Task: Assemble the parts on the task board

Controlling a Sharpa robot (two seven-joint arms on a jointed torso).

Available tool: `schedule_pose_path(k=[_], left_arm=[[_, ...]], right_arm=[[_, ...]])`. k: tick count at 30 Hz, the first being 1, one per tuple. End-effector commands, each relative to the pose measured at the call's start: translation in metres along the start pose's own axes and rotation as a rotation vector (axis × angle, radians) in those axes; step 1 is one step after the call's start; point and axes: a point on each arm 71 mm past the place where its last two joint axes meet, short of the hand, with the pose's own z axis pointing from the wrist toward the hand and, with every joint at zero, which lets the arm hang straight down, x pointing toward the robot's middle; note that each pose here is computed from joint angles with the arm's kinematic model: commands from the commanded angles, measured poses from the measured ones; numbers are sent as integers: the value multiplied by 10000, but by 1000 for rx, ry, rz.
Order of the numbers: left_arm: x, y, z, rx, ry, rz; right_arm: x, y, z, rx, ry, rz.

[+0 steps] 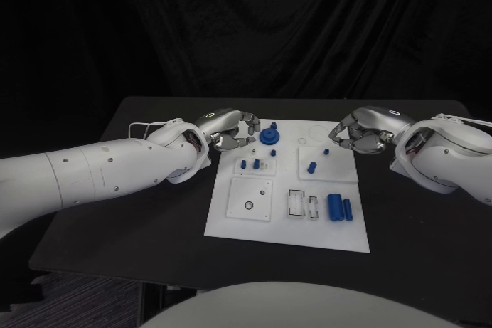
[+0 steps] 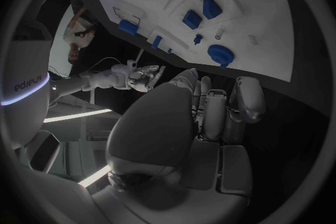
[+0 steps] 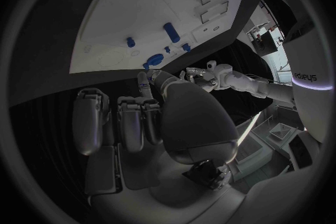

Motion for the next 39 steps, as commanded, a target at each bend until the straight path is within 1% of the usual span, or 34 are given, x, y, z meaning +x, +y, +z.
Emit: schedule_pose_path(k=[1, 4, 6, 12, 15, 18, 21, 24, 27, 34, 39], left_arm=[[92, -140, 64, 185, 117, 155], [156, -173, 148, 198, 169, 236], [184, -193, 205, 200, 188, 270], [223, -251, 345, 202, 198, 315], [236, -296, 419, 207, 193, 327], [241, -324, 454, 215, 184, 351], [237, -356, 488, 229, 160, 398], [222, -372, 503, 237, 132, 421], [214, -376, 517, 237, 119, 435], [247, -374, 569, 219, 161, 444], [260, -366, 616, 213, 174, 450]], right_arm=[[-2, 5, 2, -4, -19, 12], [4, 14, 7, -8, -19, 13], [6, 18, 9, -9, -19, 13], [11, 25, 15, -10, -16, 13], [14, 32, 19, -11, -15, 14], [14, 34, 19, -11, -15, 14], [14, 35, 19, -11, -14, 14], [16, 37, 21, -10, -13, 14], [16, 35, 22, -9, -12, 14], [21, 45, 37, -11, -8, 13], [22, 55, 41, -14, -9, 13]])
